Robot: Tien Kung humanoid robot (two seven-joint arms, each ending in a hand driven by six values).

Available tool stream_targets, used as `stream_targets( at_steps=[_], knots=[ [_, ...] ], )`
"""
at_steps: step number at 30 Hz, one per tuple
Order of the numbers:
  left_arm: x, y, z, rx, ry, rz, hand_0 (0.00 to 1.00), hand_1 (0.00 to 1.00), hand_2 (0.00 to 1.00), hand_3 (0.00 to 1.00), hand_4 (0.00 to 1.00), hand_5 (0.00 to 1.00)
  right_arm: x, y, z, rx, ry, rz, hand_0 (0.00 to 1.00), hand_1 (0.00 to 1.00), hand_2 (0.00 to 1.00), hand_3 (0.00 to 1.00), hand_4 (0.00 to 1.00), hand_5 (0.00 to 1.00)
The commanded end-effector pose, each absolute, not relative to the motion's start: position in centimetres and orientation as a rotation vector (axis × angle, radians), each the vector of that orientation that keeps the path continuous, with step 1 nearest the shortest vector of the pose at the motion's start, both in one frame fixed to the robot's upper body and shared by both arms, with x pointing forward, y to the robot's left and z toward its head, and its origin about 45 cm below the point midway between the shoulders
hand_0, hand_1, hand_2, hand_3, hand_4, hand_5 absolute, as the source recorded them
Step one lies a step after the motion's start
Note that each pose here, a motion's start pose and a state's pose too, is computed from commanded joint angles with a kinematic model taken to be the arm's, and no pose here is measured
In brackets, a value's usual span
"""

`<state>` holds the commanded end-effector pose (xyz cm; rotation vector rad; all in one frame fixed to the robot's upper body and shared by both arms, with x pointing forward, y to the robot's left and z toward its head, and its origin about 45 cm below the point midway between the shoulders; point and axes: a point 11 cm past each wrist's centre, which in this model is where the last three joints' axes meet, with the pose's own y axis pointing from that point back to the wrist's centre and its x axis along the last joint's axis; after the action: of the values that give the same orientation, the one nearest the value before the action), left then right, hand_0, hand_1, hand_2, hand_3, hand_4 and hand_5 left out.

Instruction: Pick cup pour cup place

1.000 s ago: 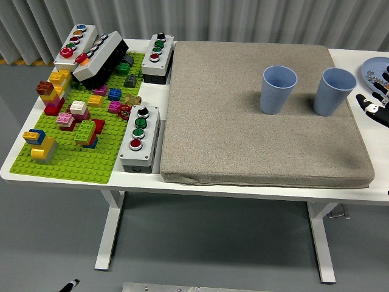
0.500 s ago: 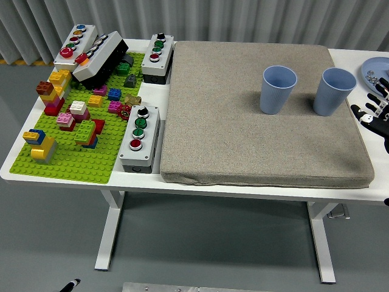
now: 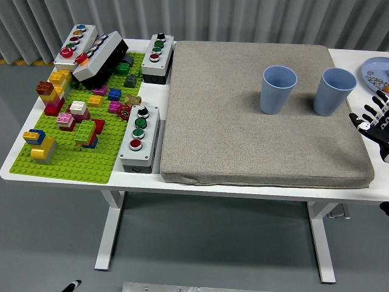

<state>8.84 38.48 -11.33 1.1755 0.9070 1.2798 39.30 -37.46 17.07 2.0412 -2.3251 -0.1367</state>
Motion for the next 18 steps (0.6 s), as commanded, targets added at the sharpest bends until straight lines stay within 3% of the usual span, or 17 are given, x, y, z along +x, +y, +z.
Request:
stream_targets(
  at_steps=[18],
  knots=[
    [9.38, 38.54, -11.20, 1.169, 0.897, 1.284, 0.884, 0.837, 0.893, 0.801, 0.665, 0.998, 39.99, -37.94, 17.56, 2.038, -2.339, -0.139, 0.889, 0.871, 0.940, 0.947, 0.822, 0.219]
  ],
)
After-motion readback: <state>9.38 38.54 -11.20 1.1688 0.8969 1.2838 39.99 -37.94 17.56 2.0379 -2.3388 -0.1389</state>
